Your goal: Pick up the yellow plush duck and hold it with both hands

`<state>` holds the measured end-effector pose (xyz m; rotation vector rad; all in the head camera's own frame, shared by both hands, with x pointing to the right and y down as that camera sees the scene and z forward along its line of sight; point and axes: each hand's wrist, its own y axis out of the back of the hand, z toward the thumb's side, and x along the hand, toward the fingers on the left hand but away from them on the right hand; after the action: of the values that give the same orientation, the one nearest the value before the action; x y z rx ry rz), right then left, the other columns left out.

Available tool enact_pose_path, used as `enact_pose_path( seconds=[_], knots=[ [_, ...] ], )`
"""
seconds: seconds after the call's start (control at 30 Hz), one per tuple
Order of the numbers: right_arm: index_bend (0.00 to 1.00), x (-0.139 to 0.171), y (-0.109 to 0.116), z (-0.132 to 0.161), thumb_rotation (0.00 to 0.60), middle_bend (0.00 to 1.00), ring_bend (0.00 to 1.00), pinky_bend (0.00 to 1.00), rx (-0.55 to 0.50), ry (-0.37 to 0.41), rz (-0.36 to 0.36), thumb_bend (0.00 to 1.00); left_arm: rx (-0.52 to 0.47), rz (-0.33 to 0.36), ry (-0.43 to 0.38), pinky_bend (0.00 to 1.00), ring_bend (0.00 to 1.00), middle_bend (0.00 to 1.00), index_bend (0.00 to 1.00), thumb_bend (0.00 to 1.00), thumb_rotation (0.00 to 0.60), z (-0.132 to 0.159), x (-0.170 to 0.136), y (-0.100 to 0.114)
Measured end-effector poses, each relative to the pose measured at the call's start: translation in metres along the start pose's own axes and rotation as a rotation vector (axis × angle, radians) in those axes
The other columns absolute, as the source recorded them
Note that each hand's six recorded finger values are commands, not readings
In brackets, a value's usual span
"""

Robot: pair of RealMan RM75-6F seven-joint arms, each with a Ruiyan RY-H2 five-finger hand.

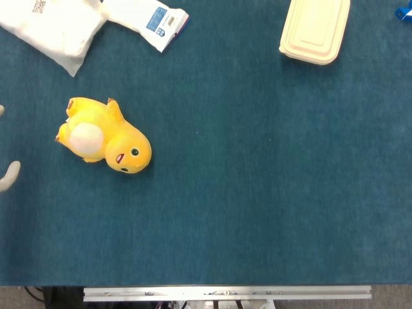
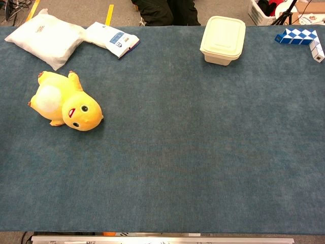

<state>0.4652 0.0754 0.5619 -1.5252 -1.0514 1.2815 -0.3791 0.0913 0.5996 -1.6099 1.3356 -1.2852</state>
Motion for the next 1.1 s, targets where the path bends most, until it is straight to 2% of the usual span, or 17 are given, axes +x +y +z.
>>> enact_pose_path(
  seconds=[0.27, 0.53, 0.67, 0.8, 0.93, 1.1],
  knots=[
    [0.14, -0.002, 0.006, 0.001, 0.600, 0.24, 0.08, 0.18, -0.004, 0.001, -0.017, 0.17, 0.026, -0.021, -0.015, 0.16, 0.00, 0.05, 0.16, 0.28, 0.600, 0.002, 0.003, -0.001],
    [0.14, -0.010, 0.027, 0.005, 0.600, 0.24, 0.08, 0.18, -0.004, 0.022, -0.087, 0.17, 0.107, -0.082, -0.109, 0.15, 0.00, 0.06, 0.16, 0.28, 0.600, 0.013, 0.023, -0.003],
    [0.14, -0.011, 0.032, 0.005, 0.600, 0.24, 0.08, 0.18, -0.004, 0.019, -0.101, 0.17, 0.130, -0.147, -0.178, 0.15, 0.00, 0.06, 0.16, 0.28, 0.600, 0.018, 0.040, -0.010],
    [0.14, -0.010, 0.031, 0.007, 0.600, 0.24, 0.08, 0.18, -0.014, 0.018, -0.101, 0.17, 0.139, -0.246, -0.254, 0.15, 0.00, 0.05, 0.14, 0.28, 0.600, 0.020, 0.062, -0.023],
    [0.14, -0.007, 0.030, 0.008, 0.600, 0.24, 0.08, 0.18, -0.018, 0.017, -0.095, 0.17, 0.237, -0.323, -0.329, 0.13, 0.00, 0.04, 0.09, 0.28, 0.600, 0.023, 0.085, -0.035],
    [0.14, -0.005, 0.030, 0.007, 0.600, 0.24, 0.08, 0.18, -0.017, 0.009, -0.091, 0.17, 0.341, -0.418, -0.382, 0.10, 0.00, 0.00, 0.00, 0.27, 0.600, 0.027, 0.105, -0.055]
  ],
)
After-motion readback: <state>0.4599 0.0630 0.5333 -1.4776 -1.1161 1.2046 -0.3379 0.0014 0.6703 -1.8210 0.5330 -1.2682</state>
